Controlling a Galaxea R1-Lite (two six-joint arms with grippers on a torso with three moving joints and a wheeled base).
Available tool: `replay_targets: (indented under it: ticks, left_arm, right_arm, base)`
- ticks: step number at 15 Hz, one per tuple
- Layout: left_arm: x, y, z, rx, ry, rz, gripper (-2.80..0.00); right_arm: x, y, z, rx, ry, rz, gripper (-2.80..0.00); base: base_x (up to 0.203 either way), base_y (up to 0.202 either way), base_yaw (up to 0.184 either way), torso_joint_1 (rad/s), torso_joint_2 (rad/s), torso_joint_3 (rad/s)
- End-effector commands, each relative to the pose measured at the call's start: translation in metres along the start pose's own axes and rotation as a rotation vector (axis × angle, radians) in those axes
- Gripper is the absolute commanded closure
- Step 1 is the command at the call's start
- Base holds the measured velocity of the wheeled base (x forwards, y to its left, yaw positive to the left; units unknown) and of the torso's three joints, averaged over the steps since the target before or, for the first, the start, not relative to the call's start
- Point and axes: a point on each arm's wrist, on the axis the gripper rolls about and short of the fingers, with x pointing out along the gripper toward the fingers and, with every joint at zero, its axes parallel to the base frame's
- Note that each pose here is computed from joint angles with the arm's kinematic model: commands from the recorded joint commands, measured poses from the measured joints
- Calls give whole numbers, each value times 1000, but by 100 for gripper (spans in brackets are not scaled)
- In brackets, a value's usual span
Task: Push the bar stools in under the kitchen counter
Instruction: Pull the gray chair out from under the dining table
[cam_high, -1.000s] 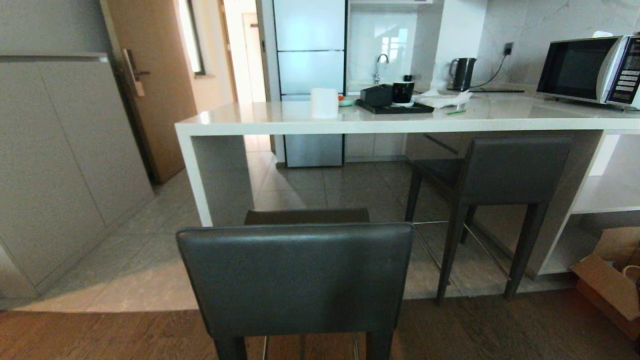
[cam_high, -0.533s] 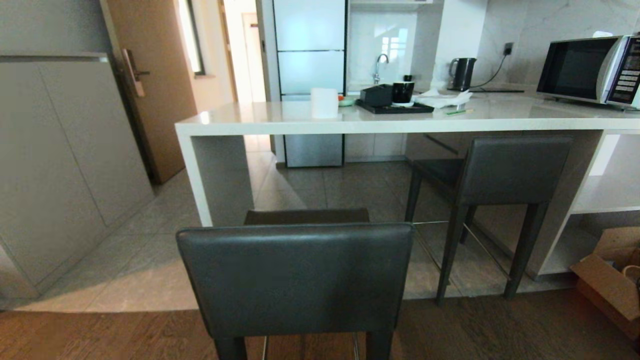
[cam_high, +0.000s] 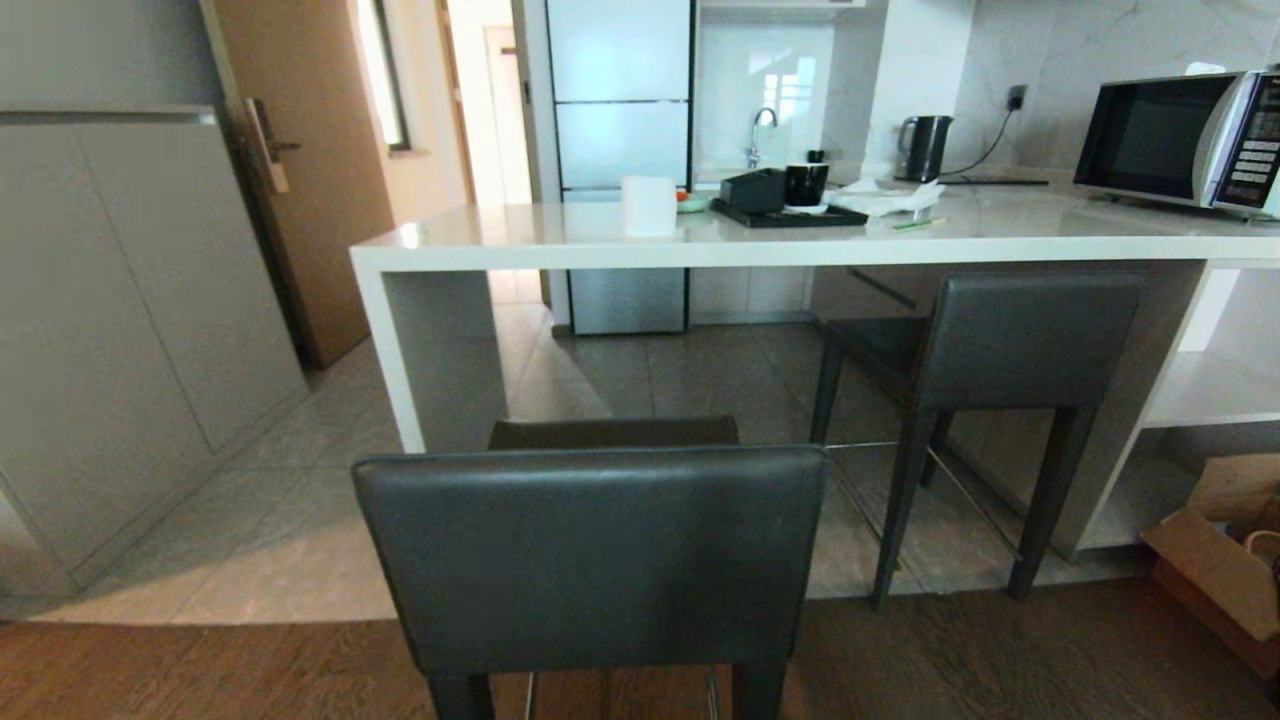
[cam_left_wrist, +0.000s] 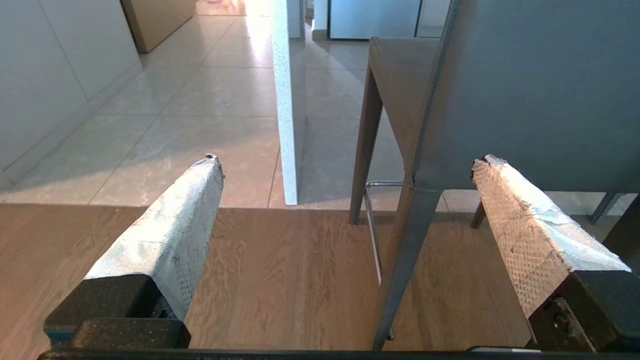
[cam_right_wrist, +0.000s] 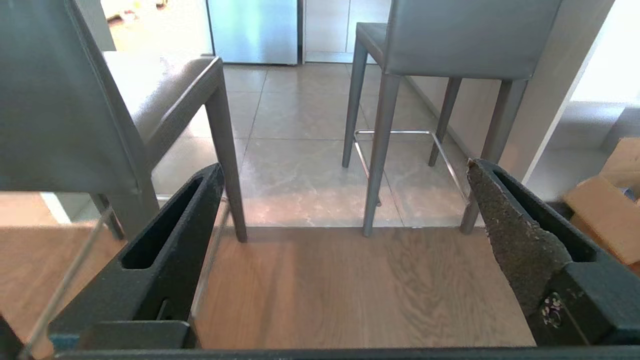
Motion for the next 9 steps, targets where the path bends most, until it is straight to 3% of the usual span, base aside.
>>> replay_targets:
  ticks: [1,2,9]
  left_arm:
    - [0,0,0,-2,0,2,-280]
    - [0,0,0,-2,0,2,-280]
    - [0,0,0,-2,-1,4,-280]
  right_arm:
    - [1,0,-2,29,8,-7,-230]
    - [1,0,-2,26,6,-7,0]
    - [1,0,-2,27,6,-7,0]
  base:
    - [0,0,0,0,0,0]
    - [0,0,0,0,0,0]
    - [0,0,0,0,0,0]
